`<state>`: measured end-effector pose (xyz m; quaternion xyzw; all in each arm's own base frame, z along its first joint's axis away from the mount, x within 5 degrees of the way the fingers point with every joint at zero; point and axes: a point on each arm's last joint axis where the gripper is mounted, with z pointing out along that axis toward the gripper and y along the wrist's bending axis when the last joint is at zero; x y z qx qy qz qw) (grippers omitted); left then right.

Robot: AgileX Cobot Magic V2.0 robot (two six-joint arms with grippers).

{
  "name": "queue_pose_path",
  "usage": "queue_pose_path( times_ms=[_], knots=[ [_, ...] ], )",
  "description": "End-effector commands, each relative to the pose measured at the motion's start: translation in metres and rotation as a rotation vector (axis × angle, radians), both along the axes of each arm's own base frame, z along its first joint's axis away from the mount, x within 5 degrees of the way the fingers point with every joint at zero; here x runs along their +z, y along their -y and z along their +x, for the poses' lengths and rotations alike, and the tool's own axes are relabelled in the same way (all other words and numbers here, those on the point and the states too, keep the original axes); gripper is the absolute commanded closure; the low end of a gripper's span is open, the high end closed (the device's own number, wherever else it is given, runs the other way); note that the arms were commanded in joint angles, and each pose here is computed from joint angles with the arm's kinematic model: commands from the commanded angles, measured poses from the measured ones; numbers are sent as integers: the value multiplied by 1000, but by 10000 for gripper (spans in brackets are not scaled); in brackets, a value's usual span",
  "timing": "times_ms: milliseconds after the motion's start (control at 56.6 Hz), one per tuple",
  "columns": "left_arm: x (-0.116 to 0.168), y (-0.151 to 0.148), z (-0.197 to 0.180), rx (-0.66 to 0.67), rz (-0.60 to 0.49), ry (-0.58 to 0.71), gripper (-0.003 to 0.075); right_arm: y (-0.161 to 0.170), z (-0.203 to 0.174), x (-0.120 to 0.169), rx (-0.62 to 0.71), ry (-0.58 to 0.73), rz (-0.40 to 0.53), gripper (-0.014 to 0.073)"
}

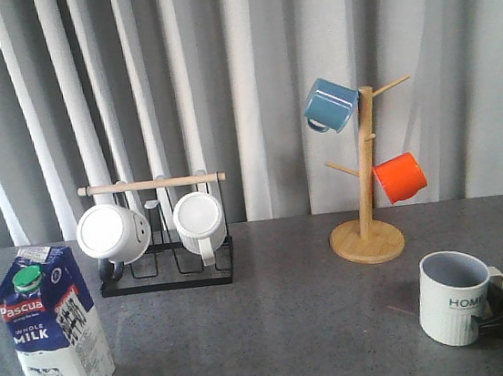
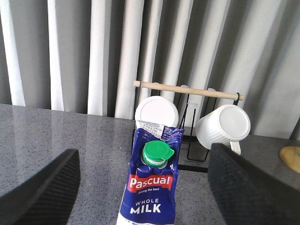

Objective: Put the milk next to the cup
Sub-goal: 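Slide the white HOME mug with the right gripper toward the milk carton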

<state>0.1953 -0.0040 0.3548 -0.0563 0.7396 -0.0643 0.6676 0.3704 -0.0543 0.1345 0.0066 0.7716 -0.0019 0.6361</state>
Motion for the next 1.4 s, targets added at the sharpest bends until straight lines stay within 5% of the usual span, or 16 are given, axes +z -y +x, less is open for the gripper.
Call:
queue_pose_path(
  times_ms=[0,35,371,690,972,1379],
  knots=[
    [18,-2,-2,25,-5,92,187,-6,8,32,61,133,17,552],
    [18,-2,-2,25,-5,92,187,-12,8,34,85,135,25,612],
    [18,-2,-2,25,-5,92,187,-114,9,55,147,188,139,598],
    [18,-2,-2,25,-5,92,187,-206,7,46,147,143,37,596],
    [18,-2,-2,25,-5,92,187,-220,7,31,160,93,31,539],
    [18,-2,-2,25,-5,92,187,-213,-8,44,172,83,29,286]
  ],
)
